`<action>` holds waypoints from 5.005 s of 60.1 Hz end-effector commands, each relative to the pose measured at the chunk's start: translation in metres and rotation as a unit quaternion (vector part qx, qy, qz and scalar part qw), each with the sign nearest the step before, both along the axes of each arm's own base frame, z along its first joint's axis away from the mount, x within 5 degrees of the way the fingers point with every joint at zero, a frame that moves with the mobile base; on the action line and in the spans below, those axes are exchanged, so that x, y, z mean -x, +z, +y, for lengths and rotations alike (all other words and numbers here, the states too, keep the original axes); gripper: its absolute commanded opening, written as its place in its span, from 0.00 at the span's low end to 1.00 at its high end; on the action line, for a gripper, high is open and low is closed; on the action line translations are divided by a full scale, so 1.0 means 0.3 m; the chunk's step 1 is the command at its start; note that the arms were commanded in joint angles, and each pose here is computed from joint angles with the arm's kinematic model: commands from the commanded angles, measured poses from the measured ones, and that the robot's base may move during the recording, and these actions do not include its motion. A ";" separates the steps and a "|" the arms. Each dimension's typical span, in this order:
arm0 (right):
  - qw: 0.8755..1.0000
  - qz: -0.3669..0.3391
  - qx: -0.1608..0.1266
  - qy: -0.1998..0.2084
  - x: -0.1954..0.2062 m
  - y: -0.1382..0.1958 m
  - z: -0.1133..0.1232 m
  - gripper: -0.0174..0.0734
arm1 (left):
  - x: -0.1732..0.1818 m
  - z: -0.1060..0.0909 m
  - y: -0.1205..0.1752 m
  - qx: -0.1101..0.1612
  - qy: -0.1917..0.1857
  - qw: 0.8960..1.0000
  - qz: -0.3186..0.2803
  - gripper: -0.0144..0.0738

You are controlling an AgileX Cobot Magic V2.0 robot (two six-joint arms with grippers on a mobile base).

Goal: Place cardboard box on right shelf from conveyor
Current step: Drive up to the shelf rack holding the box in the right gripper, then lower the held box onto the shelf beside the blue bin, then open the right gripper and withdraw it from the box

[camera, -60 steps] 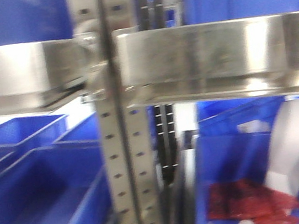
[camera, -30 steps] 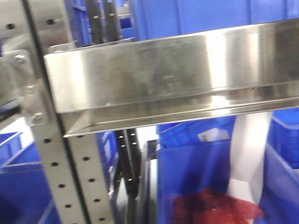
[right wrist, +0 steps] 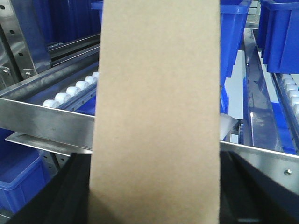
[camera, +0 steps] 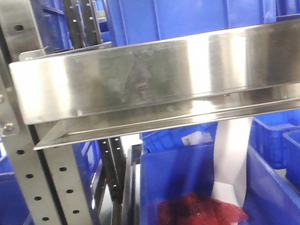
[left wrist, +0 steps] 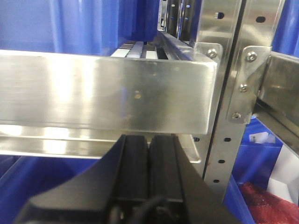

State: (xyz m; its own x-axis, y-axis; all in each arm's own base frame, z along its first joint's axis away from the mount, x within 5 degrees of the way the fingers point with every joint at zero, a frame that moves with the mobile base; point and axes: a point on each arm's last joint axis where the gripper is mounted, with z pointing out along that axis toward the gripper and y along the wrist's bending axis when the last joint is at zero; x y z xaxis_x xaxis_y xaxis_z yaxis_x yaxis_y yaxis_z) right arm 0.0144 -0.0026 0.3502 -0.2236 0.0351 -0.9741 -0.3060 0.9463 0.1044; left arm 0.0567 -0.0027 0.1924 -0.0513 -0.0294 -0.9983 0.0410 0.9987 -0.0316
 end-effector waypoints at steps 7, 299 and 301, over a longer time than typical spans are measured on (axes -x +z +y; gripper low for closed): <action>0.998 -0.055 -0.008 -0.001 -0.004 0.055 0.001 0.41 | 0.002 0.002 0.019 0.005 0.004 0.999 -0.045 0.03; 0.997 -0.069 -0.008 -0.012 -0.322 0.091 0.123 0.24 | 0.002 0.002 0.019 0.005 0.004 0.999 -0.045 0.03; 0.997 -0.069 -0.008 -0.012 -0.322 0.091 0.123 0.24 | 0.002 0.002 0.019 0.005 0.004 0.999 -0.045 0.03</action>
